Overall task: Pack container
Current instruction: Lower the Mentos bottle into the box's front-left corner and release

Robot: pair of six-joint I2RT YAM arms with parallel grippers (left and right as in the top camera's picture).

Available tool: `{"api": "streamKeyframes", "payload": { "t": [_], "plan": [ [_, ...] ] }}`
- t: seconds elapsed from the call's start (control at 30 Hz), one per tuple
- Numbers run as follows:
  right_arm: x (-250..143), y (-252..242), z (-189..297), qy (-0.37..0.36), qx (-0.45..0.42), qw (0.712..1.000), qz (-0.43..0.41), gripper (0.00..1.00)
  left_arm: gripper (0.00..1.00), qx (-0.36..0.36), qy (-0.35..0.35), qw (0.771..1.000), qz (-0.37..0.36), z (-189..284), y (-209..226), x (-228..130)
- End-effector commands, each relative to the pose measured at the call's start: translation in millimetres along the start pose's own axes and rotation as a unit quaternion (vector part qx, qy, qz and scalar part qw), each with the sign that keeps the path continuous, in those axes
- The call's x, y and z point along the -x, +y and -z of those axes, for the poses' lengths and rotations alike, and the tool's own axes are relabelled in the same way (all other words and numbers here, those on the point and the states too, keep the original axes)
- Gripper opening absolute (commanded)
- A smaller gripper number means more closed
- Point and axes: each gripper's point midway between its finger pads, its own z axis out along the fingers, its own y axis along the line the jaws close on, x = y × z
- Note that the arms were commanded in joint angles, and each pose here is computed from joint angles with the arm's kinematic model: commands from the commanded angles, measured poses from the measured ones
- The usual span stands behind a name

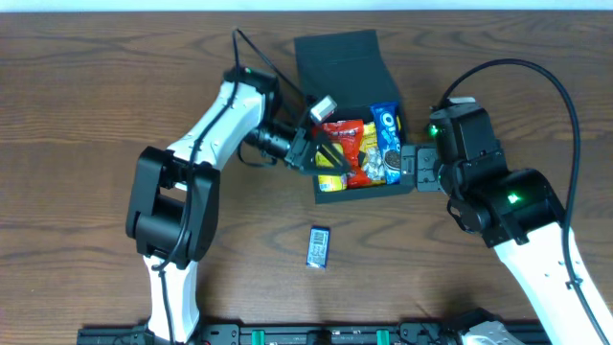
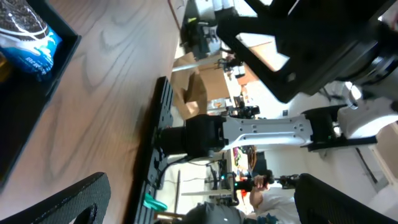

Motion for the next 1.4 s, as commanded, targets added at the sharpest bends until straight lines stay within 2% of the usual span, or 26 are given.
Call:
{"api": "streamKeyframes", "payload": {
  "t": [0.0,0.13,0.37,0.8,1.0,1.2,1.37],
  "plan": [
    [4,-4,2,-0.01,-0.008,1.0,-0.014,0.99,0.95,-0.026,-0.024,0.999,-0.041,-3,-1,7],
    [5,-4,2,-0.012,-0.007,1.0,-0.015,0.99,0.95,-0.022,-0.027,0.998,-0.046,-3,9,19],
    [4,-4,2,-0.011,-0.007,1.0,-0.014,0.99,0.95,0.033,-0.011,0.999,0.003,-11,38,37],
    [4,-4,2,-0.011,-0.008,1.0,-0.014,0.99,0.95,0.059,0.004,0.997,0.049,-12,58,14],
    [4,-4,2,-0.011,-0.008,1.0,-0.014,0.99,0.95,0.061,0.0,0.997,0.038,-12,66,14],
    [4,-4,2,-0.011,-0.008,1.0,-0.014,0.99,0.95,0.11,-0.006,0.992,0.056,-9,84,23],
    [4,-4,2,-0.011,-0.008,1.0,-0.014,0.99,0.95,0.123,-0.006,0.99,0.063,-8,90,22]
  ]
}}
